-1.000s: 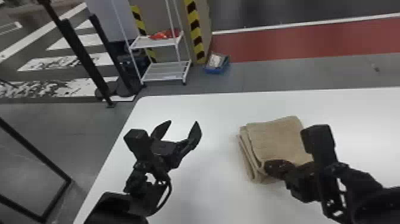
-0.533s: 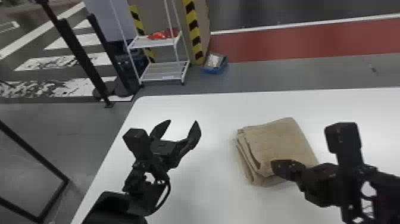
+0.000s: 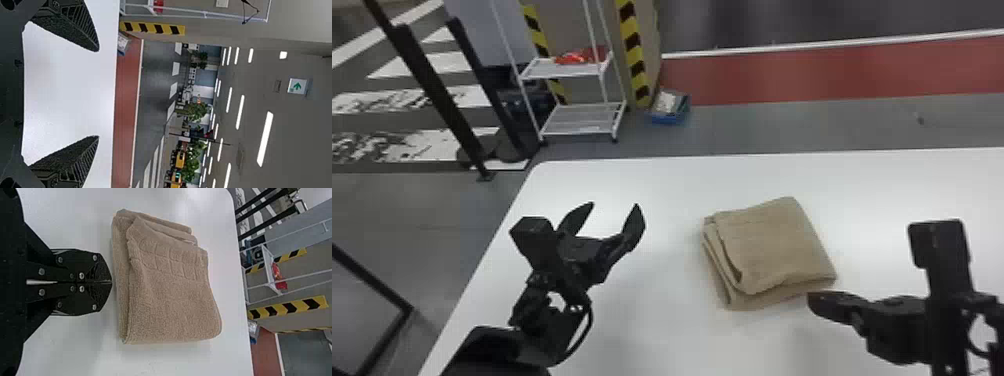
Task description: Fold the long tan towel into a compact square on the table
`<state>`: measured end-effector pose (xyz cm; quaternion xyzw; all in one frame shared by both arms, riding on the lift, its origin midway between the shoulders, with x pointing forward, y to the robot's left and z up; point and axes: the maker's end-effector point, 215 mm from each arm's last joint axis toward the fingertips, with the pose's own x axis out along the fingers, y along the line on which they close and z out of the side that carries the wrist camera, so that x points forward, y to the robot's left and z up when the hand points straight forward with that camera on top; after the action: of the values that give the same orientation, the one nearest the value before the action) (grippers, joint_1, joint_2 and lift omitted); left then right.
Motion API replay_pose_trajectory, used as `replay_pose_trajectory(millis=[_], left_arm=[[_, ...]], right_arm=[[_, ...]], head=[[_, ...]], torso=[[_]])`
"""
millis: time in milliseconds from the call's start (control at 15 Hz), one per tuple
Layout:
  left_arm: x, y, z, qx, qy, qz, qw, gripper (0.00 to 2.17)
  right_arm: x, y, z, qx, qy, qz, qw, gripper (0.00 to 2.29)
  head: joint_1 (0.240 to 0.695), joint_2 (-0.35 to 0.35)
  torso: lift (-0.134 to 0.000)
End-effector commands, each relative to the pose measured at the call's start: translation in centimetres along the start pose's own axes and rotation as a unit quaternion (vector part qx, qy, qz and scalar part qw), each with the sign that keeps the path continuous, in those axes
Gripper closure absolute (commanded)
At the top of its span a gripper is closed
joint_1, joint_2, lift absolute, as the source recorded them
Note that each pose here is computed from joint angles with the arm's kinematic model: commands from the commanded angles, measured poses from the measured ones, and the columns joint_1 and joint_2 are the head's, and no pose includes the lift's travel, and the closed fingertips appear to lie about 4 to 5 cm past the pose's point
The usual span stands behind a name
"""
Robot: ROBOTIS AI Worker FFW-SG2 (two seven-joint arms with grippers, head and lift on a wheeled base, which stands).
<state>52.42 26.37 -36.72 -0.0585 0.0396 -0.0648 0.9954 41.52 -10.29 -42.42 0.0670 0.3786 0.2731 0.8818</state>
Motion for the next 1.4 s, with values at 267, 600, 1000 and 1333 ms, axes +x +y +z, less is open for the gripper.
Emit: replay_pose_trajectory(millis=[267,600,1000,1333], left_arm=[[-0.4,0.7,0.2,0.001,-0.005,0.006,1.0000,0.09],[-0.4,0.5,0.3,-0.001,-0.007,0.006,1.0000,0.09],[-0.7,1.1,0.2,-0.001,-0.006,0.011,0.9999,0.09],[-0.8,1.4,0.1,0.000,-0.005,0.014,0.9999,0.09]], right_arm=[[5.1,-3.3,2.3,-0.007,0.050,-0.048,0.9976,2.04],[7.9,-6.1,8.1,-0.048,-0.004,-0.090,0.9948,2.04],[12.2,-7.7,14.8,-0.112,-0.071,-0.112,0.9848,2.04],[13.3,-7.8,17.5,-0.140,-0.105,-0.117,0.9775,2.04]], head=[[0.695,0.186],[0.695,0.172],[0.695,0.169],[0.695,0.179]], torso=[[-0.125],[-0.125],[-0.125],[-0.125]])
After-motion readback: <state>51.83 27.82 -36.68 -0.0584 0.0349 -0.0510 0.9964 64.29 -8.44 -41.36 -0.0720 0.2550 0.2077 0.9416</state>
